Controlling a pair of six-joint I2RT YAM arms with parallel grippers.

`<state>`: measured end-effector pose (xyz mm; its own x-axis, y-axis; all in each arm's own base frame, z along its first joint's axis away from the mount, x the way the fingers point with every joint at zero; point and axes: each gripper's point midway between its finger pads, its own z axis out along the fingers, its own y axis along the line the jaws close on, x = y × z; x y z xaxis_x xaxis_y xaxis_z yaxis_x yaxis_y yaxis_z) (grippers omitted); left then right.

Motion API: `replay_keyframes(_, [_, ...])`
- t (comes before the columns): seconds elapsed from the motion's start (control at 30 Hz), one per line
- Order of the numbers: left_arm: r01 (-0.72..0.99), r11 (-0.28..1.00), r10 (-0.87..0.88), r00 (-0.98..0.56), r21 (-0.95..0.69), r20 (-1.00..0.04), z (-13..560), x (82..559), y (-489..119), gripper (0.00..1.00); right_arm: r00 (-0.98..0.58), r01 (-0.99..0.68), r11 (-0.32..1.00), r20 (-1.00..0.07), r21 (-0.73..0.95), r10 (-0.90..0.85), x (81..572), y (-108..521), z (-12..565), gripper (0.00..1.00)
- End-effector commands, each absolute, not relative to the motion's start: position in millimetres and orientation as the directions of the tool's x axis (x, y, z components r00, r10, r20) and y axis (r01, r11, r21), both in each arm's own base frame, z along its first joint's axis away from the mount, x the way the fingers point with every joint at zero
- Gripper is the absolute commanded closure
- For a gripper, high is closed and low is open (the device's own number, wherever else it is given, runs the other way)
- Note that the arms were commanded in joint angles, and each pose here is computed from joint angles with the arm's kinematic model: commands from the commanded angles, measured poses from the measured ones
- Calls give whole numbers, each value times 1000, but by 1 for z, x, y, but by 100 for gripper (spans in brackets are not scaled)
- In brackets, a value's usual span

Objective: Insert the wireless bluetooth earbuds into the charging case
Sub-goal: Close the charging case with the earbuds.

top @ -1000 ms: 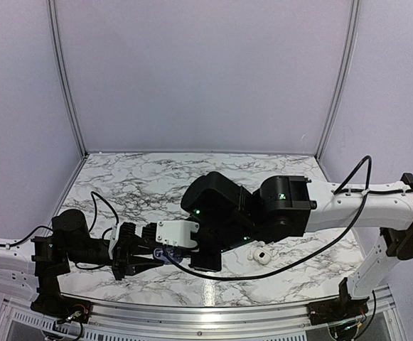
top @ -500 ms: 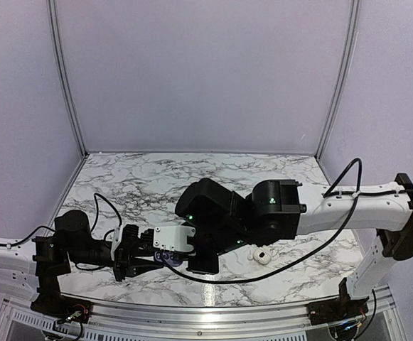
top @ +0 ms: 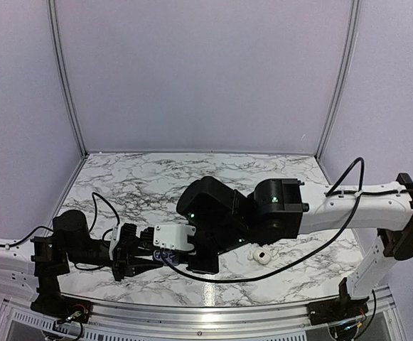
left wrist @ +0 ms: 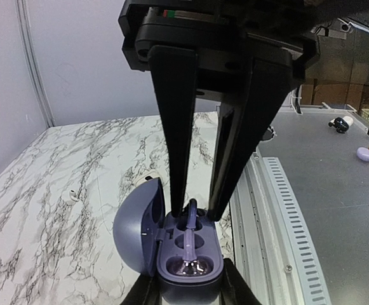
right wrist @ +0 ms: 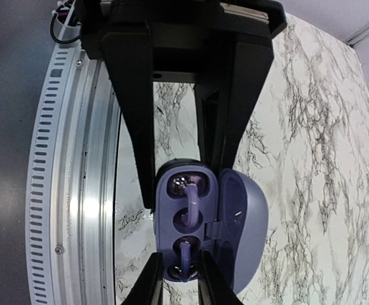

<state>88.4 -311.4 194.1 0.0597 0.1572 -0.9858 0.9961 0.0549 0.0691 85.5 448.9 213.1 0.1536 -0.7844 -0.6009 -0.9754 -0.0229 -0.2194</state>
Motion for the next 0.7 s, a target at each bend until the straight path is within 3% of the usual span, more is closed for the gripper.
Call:
replay_keyframes(0.0, [989,72,19,128,129,-992,236,88,-312,100,174,-980,-46,-712,-195,-681,73,449,263,73])
replay_keyframes(0.23, [991,67,14,118,119,-993,237,88,-312,100,188,-979,-31,-818,-204,-543,67,441,308,53])
replay_keyframes(0.33, [991,60,8,116,117,-993,240,86,-312,100,178,-978,-7,-816,-208,-551,75,440,304,33])
replay_keyframes(0.53, [991,52,-6,123,123,-992,246,85,-313,100,131,-980,44,-803,-192,-582,95,443,288,7])
replay_keyframes(0.67, [991,51,-5,123,122,-992,247,85,-314,100,126,-982,35,-787,-184,-604,96,446,275,2])
